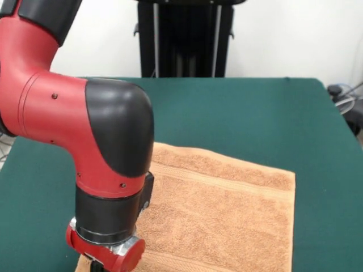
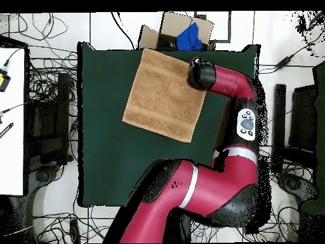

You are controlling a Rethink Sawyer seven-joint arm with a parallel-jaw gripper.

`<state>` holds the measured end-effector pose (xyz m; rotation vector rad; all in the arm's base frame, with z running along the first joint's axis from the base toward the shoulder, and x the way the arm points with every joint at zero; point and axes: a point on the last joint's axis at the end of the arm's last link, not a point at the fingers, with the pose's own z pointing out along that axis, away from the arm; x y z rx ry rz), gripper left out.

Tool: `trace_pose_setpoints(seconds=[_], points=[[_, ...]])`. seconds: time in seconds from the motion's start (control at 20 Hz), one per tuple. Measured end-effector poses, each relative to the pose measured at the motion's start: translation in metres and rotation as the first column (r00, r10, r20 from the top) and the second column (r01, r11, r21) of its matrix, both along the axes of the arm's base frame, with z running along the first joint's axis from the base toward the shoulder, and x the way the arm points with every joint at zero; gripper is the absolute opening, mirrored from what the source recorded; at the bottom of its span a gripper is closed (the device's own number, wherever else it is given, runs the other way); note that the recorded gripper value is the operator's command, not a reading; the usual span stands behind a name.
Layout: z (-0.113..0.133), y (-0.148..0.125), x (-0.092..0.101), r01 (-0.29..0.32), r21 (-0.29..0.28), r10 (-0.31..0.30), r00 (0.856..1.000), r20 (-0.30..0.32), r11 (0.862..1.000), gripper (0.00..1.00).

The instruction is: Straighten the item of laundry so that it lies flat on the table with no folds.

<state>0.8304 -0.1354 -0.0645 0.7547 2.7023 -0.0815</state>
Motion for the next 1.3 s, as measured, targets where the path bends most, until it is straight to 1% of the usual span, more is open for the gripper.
trace_pose_setpoints(seconds=[0.15,0.25,0.3,0.35,0.4,0.45,0.5,0.65,0.7,0.75,0.85,0.9,0.95,1.0,1.05,1.1,1.15,1.3], points=[[0.002,-0.002,-0.001,-0.011,0.016,0.012,0.998,-0.059,1.0,0.0],[0.004,-0.004,-0.001,-0.025,0.031,0.028,0.994,-0.106,0.999,0.0],[0.009,-0.005,-0.004,-0.049,0.051,0.057,0.984,-0.169,0.997,0.0],[0.013,-0.005,-0.005,-0.066,0.06,0.077,0.976,-0.202,0.996,0.0],[0.013,-0.005,-0.006,-0.069,0.062,0.081,0.975,-0.208,0.996,0.0],[0.022,-0.005,-0.008,-0.101,0.078,0.118,0.959,-0.258,0.992,0.0],[0.029,-0.004,-0.009,-0.118,0.086,0.137,0.95,-0.28,0.989,0.0],[0.049,-0.003,-0.01,-0.145,0.103,0.17,0.932,-0.32,0.984,0.0],[0.07,-0.002,-0.008,-0.158,0.115,0.188,0.919,-0.347,0.981,0.0],[0.08,-0.001,-0.008,-0.16,0.121,0.193,0.913,-0.359,0.98,0.0],[0.096,-0.001,-0.006,-0.159,0.127,0.196,0.907,-0.373,0.979,0.0],[0.116,0.0,-0.004,-0.157,0.132,0.197,0.902,-0.385,0.979,0.0],[0.127,0.0,-0.003,-0.156,0.133,0.197,0.9,-0.388,0.979,0.0],[0.149,0.0,0.0,-0.156,0.131,0.196,0.901,-0.388,0.979,0.0],[0.157,-0.001,0.002,-0.157,0.128,0.195,0.903,-0.384,0.979,0.0],[0.167,-0.001,0.004,-0.158,0.123,0.194,0.906,-0.376,0.98,0.0],[0.19,-0.003,0.01,-0.162,0.108,0.19,0.916,-0.353,0.981,0.0],[0.212,-0.004,0.015,-0.165,0.093,0.187,0.925,-0.33,0.982,0.0]])
